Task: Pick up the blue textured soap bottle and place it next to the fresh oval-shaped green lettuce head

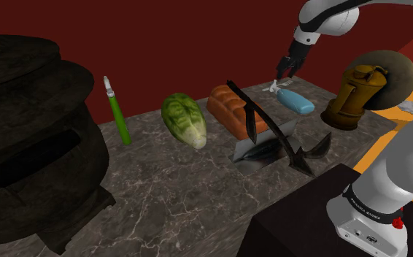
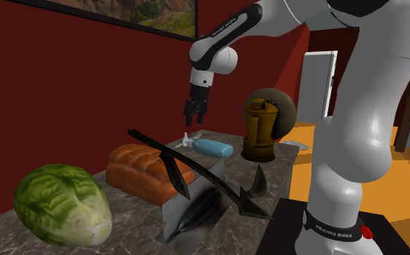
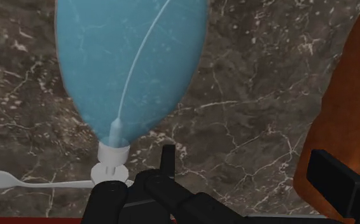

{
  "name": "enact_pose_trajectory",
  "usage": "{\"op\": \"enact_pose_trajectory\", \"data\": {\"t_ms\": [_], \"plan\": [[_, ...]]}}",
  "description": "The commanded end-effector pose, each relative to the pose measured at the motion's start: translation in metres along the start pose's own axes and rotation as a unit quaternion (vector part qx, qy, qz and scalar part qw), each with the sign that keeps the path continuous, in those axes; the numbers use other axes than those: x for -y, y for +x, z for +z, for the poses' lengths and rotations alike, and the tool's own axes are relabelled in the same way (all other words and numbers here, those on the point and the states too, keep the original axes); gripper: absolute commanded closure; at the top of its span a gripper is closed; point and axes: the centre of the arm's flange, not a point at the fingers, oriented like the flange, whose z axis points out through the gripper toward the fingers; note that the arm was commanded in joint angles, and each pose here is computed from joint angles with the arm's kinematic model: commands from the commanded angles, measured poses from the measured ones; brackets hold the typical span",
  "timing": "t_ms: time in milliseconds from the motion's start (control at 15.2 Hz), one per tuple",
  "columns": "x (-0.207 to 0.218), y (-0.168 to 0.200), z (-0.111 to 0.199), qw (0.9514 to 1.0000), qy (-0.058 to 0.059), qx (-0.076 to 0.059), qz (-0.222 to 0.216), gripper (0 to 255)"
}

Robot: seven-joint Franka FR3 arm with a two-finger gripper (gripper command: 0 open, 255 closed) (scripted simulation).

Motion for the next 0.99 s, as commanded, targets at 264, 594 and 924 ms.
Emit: {"op": "enact_pose_trajectory", "data": {"t_ms": [264,594,924], "plan": [[-0.061,0.032,0.042,1.0000,0.000,-0.003,0.007,0],[-0.110,0.059,0.076,0.9999,0.001,-0.005,0.013,0],[-0.118,0.063,0.103,0.9999,0.001,-0.005,0.014,0]]}}
